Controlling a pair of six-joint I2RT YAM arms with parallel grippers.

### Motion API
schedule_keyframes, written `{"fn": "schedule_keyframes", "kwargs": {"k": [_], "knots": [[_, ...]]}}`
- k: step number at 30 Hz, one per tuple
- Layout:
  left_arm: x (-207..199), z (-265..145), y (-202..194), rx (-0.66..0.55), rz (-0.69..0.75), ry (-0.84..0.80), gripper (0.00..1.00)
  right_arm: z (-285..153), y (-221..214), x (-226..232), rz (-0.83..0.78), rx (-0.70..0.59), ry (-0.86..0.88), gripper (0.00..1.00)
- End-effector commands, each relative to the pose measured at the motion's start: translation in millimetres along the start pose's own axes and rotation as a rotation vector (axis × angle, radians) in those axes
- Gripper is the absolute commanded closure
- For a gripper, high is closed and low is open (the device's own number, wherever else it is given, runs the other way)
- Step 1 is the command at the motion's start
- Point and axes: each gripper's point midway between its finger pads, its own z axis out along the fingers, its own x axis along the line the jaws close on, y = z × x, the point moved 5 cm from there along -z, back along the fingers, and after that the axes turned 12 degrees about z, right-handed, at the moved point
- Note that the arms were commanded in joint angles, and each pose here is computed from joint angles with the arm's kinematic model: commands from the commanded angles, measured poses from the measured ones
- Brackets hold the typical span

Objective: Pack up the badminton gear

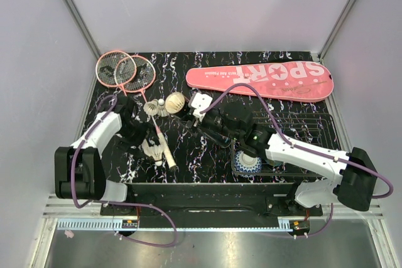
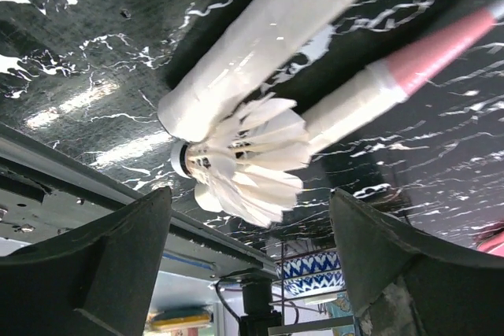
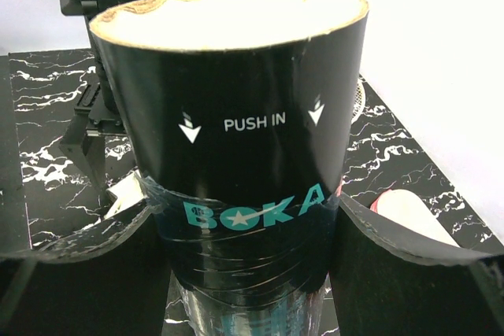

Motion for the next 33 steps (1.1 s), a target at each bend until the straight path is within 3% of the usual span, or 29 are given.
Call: {"fn": "schedule_keyframes", "kwargs": {"k": [1,3,11,14,17,21,22,23,24,25,26,28,33], "knots": [[2.3,17.4,-10.6,0.092,-0.076,-0.018,0.22,-4.6,33.9,1.8,-0.011,-0.135,0.009,0.6],[1.1,20.8,-11.5,0.094,-0.088,-0.035,0.28,-4.1,33.0,3.3,-0.011,-0.134,0.017,0.6],[5.8,1.8,-16.3,0.057,-0.058,-0.078,0.79,-1.0,27.4,2.2,-0.015,-0.12,0.016,0.6],[5.1,-34.4,-13.5,-0.052,-0.015,-0.11,0.81,-1.0,27.1,2.5,-0.017,-0.119,0.016,0.61],[3.0,-87.2,-6.6,-0.248,0.029,-0.208,0.83,0.5,25.9,3.0,-0.02,-0.116,0.021,0.61],[-0.1,-178.3,1.5,-0.616,0.159,-0.417,0.87,3.7,21.7,5.3,-0.026,-0.101,0.042,0.59],[-0.6,-191.0,-0.8,-0.683,0.271,-0.467,0.87,4.1,20.6,7.0,-0.028,-0.097,0.056,0.59],[-10.6,-224.8,-5.6,-0.823,0.356,-0.649,0.86,4.1,20.7,7.6,-0.03,-0.098,0.06,0.59],[-19.8,-229.5,-25.3,-0.783,0.512,-0.796,0.84,4.8,19.6,7.9,-0.033,-0.095,0.063,0.59],[-23.7,-240.4,-35.6,-0.821,0.633,-0.895,0.75,5.1,18.7,8.6,-0.034,-0.092,0.07,0.59],[-27.9,-265.2,-48.9,-0.895,0.721,-1.046,0.75,5.5,18.8,8.5,-0.036,-0.092,0.07,0.59],[-29.1,-275.1,-71.3,-0.851,0.884,-1.172,0.75,6.0,16.7,8.0,-0.041,-0.085,0.067,0.59],[-30.9,-285.6,-98.2,-0.676,1.203,-1.241,0.86,7.3,14.9,5.7,-0.055,-0.077,0.053,0.59]]}}
